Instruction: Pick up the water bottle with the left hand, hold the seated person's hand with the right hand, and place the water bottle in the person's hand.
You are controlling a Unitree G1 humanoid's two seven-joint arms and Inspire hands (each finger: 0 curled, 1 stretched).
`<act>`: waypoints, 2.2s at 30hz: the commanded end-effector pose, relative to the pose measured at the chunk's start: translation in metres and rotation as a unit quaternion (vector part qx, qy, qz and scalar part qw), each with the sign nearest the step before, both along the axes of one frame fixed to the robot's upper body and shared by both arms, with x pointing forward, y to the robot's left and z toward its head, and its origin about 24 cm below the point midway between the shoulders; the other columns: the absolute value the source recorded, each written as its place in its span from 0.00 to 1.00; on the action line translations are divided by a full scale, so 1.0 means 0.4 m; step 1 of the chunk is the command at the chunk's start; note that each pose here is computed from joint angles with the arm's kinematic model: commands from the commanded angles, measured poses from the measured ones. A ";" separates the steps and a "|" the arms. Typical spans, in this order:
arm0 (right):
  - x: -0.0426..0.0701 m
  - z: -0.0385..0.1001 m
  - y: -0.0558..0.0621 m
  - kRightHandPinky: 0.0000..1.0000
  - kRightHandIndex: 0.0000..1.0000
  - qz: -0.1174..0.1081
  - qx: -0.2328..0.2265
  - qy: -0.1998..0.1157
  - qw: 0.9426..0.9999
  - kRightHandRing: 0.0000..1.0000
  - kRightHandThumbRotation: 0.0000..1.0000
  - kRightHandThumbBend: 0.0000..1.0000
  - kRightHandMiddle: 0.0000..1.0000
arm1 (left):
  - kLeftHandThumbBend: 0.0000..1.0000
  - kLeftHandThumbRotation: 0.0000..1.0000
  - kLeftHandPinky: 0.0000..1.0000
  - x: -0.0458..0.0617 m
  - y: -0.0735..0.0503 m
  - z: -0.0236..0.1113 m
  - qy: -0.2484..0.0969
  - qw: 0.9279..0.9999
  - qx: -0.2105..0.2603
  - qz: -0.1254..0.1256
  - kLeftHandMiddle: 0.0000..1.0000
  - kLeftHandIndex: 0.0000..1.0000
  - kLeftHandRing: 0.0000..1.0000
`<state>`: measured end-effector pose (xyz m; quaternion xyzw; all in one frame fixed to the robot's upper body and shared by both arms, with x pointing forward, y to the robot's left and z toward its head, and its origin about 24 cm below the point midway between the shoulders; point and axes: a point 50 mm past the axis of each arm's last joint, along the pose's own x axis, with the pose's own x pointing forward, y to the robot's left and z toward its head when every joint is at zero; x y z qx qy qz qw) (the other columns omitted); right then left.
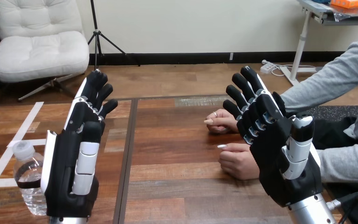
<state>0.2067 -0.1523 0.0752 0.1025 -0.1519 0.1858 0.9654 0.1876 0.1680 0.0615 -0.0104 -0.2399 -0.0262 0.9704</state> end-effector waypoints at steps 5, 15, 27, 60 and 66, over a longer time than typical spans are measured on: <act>0.011 0.023 0.000 1.00 0.99 0.002 0.007 -0.026 1.000 1.00 1.00 0.98 1.00 | 0.67 0.91 0.87 0.014 -0.005 0.021 -0.029 0.999 0.015 -0.001 0.93 0.93 0.92; 0.010 0.023 0.000 1.00 0.99 0.002 0.006 -0.025 1.000 1.00 1.00 0.98 1.00 | 0.71 0.90 0.88 0.015 0.004 0.030 -0.034 0.998 0.039 0.023 0.92 0.91 0.91; 0.009 0.022 -0.002 1.00 0.98 0.001 0.006 -0.023 1.000 1.00 1.00 0.97 1.00 | 0.81 0.88 0.98 0.018 0.036 0.057 -0.043 0.997 0.059 0.029 0.95 0.94 0.95; 0.012 0.021 -0.002 1.00 0.97 0.002 0.004 -0.020 1.000 1.00 1.00 0.94 0.99 | 1.00 0.67 0.95 0.006 0.189 0.152 -0.061 0.985 0.103 0.123 1.00 1.00 0.99; 0.012 0.021 -0.002 1.00 0.97 0.002 0.004 -0.019 1.000 1.00 1.00 0.94 1.00 | 1.00 0.67 0.96 0.003 0.213 0.159 -0.063 0.983 0.102 0.141 1.00 1.00 1.00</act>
